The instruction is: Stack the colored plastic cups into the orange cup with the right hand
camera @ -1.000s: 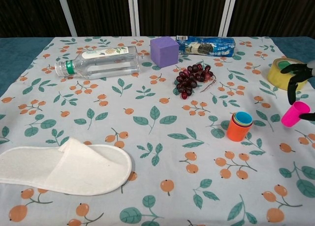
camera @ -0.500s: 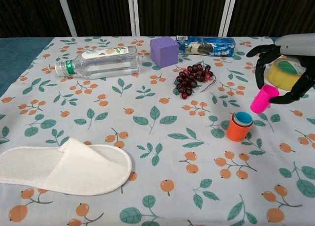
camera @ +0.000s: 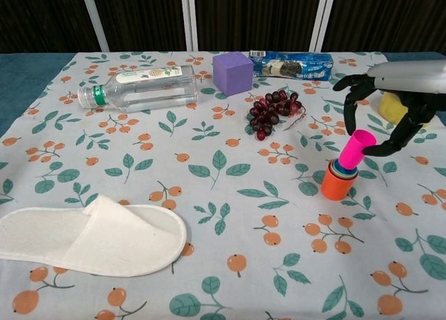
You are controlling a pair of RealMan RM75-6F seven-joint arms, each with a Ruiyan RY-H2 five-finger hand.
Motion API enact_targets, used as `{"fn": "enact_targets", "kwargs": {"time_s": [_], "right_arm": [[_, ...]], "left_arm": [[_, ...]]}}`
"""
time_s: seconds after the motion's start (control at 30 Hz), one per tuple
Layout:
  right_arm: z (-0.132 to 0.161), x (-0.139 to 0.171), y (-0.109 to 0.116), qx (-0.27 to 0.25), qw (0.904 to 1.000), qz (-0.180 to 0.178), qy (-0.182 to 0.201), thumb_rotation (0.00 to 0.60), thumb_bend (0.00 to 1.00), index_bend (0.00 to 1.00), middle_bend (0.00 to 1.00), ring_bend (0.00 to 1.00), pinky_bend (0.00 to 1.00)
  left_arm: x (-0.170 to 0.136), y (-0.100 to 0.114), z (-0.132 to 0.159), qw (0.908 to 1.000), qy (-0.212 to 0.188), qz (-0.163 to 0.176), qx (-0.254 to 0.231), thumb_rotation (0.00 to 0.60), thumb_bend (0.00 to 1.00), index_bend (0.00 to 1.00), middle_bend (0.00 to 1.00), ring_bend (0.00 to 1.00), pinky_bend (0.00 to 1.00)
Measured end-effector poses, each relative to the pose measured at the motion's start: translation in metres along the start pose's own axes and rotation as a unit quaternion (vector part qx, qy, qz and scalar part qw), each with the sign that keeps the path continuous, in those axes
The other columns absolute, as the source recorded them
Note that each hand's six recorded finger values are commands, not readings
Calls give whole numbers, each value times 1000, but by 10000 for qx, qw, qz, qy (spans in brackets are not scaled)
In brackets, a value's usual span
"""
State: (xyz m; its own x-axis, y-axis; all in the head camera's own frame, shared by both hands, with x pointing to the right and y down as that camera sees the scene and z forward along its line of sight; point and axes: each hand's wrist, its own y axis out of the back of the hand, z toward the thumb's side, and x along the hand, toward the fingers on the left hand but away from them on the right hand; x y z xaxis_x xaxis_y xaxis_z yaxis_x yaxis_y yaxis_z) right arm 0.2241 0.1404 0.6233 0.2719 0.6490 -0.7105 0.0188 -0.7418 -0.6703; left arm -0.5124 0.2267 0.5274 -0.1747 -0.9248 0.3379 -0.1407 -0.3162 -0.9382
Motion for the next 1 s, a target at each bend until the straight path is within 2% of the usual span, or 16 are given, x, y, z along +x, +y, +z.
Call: {"fn": "enact_targets", "kwargs": {"time_s": [0.43, 0.5, 0.63, 0.7, 0.87, 1.0], "right_arm": [[3, -4, -10, -5, 10000, 72, 13, 600, 360, 508, 0, 3, 11], [3, -5, -11, -5, 10000, 88, 12, 600, 359, 462, 0, 3, 11], [2, -6, -14, 51, 9999, 138, 1, 600, 360, 121, 0, 1, 6], [2, -5, -15, 109, 9997, 196, 5, 600, 355, 23, 0, 0, 1], [1, 1, -13, 226, 9992, 327, 59, 600, 343, 0, 0, 0, 0], [1, 7, 2, 154, 9998, 68, 94, 600, 344, 0, 0, 0, 0]], "left_arm": [[0, 0, 0, 10000, 0, 11, 6, 600, 820, 102, 0, 0, 169], [0, 1, -1, 10000, 2, 14, 0, 600, 821, 102, 0, 0, 169], [0, 1, -1, 10000, -1, 21, -1, 600, 820, 102, 0, 0, 169], [0, 1, -1, 10000, 0, 26, -4, 600, 820, 102, 0, 0, 169], [0, 1, -1, 10000, 0, 29, -2, 600, 820, 102, 0, 0, 169], [0, 2, -1, 10000, -1, 35, 4, 600, 821, 102, 0, 0, 169]]}}
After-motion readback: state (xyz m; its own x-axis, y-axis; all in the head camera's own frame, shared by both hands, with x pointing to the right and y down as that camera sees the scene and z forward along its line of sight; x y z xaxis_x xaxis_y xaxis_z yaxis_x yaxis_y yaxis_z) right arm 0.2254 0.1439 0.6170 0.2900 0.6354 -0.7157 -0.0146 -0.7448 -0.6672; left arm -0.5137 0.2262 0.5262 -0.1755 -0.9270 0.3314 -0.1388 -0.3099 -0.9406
